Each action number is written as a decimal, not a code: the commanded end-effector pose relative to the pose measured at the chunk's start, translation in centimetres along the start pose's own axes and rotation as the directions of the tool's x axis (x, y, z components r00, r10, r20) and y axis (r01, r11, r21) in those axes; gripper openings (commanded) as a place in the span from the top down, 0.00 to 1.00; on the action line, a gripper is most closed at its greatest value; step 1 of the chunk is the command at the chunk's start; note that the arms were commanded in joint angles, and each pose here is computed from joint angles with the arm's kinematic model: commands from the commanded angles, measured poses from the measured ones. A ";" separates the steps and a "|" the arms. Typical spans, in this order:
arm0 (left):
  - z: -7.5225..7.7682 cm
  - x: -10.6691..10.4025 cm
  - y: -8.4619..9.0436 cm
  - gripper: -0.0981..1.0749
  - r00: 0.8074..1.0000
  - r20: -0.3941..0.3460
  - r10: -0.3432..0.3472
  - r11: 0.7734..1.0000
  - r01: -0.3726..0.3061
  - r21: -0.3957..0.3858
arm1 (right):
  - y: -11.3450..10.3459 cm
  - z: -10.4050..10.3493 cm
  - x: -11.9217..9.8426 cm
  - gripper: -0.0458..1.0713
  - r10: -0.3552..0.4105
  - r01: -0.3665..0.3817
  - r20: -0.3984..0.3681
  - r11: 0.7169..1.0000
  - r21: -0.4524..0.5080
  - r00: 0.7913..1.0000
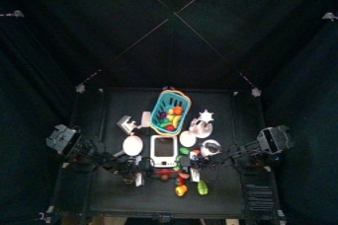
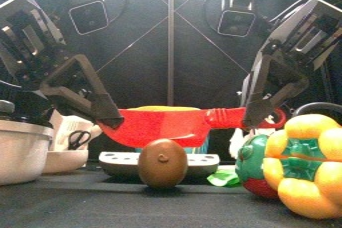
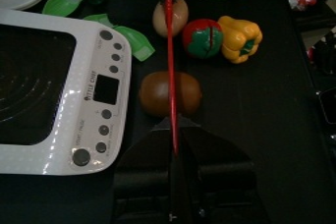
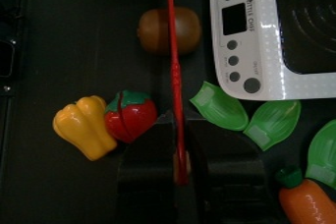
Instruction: Cut kiwi
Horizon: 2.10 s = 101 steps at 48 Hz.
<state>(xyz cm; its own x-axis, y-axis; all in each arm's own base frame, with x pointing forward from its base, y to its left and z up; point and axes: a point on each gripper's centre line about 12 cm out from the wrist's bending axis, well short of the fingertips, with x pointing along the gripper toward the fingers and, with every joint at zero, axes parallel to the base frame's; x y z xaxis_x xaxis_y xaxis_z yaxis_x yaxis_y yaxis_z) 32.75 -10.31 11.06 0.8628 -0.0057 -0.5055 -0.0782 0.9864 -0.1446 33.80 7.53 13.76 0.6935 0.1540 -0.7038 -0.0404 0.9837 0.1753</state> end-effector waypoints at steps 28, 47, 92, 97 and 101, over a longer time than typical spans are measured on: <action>-0.2 1.1 0.0 0.57 1.000 -0.011 0.013 1.000 -0.014 -0.006 | 0.9 0.4 1.1 0.86 0.015 -0.015 -0.006 1.000 0.025 1.000; -0.4 1.2 0.0 0.57 1.000 -0.026 0.013 1.000 -0.013 -0.009 | 0.6 0.5 1.4 0.86 0.009 -0.009 -0.007 1.000 0.021 1.000; 1.5 0.4 -0.1 0.57 0.999 0.029 -0.024 0.999 0.023 0.028 | 0.5 1.9 0.1 0.86 0.004 -0.003 0.023 1.000 -0.026 1.000; 2.3 0.0 -0.5 0.57 0.997 0.058 -0.050 0.997 0.047 0.055 | 0.6 2.3 -0.5 0.86 0.007 -0.006 0.039 1.000 -0.029 0.999; 2.6 -0.3 -0.5 0.57 0.996 0.071 -0.062 0.996 0.057 0.069 | 0.6 2.5 -0.8 0.86 0.010 -0.008 0.050 0.999 -0.035 0.999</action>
<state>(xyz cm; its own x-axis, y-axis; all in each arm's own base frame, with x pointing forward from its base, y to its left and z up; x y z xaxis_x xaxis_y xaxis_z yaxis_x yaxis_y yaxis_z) 33.26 -10.56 11.80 0.8724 -0.0510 -0.4861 -0.0031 0.9939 -0.1098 34.45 7.75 13.86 0.6789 0.1497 -0.7188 -0.0568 0.9868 0.1518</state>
